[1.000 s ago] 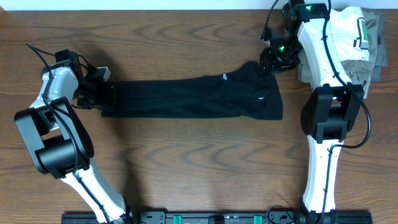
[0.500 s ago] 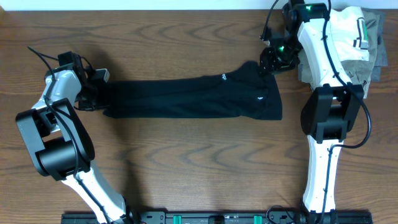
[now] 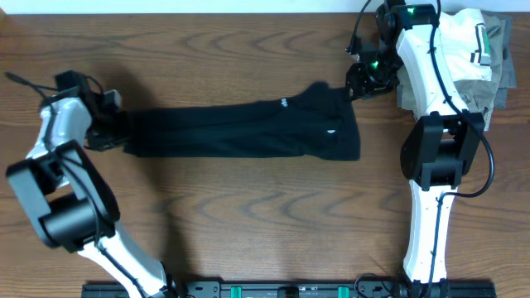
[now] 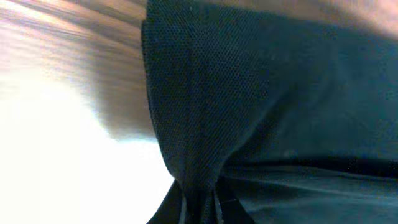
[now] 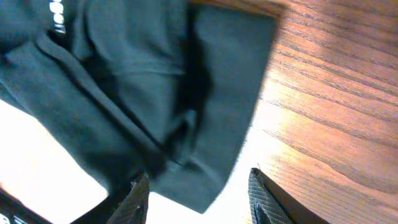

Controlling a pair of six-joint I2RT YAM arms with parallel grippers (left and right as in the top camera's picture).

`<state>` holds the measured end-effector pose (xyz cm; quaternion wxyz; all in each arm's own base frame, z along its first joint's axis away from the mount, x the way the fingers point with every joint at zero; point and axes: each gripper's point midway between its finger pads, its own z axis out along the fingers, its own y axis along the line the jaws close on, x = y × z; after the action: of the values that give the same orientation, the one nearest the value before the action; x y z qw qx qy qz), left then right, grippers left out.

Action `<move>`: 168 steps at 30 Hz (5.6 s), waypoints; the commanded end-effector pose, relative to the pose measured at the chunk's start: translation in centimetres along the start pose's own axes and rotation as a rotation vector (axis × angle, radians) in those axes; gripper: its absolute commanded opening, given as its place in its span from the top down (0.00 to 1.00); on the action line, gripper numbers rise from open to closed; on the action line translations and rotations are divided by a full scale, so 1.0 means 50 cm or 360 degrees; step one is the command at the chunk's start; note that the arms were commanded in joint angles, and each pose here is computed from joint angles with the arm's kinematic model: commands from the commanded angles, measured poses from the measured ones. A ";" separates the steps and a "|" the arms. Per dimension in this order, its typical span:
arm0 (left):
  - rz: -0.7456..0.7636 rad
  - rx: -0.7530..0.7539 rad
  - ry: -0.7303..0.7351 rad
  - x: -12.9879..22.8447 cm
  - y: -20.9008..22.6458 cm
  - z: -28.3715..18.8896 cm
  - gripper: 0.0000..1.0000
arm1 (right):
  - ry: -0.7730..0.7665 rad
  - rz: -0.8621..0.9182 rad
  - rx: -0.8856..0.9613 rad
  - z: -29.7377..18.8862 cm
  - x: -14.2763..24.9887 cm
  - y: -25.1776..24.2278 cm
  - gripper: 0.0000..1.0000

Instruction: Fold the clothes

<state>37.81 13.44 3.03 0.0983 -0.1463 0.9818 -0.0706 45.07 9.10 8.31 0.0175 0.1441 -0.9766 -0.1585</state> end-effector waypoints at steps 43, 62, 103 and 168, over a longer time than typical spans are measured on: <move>0.0943 0.0173 -0.0019 0.103 -0.483 -0.036 0.94 | -0.0115 -0.0010 0.0015 -0.043 -0.017 0.000 0.45; 0.0947 0.0002 -0.0024 0.094 -0.458 -0.020 0.02 | -0.0112 0.0059 0.0010 -0.043 -0.016 0.001 0.43; 0.0595 0.0009 -0.0553 -0.019 -0.359 -0.290 0.02 | -0.0050 0.0354 -0.1096 0.193 0.054 0.117 0.14; 0.0621 -0.0091 -0.0549 -0.021 -0.339 -0.288 0.02 | -0.0758 -0.0138 -0.0704 -0.019 -0.079 0.466 0.99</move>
<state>40.12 -1.28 18.88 0.2576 0.0334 0.9656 -0.0102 43.21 29.31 14.74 -0.1756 0.1368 -0.8926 -0.3921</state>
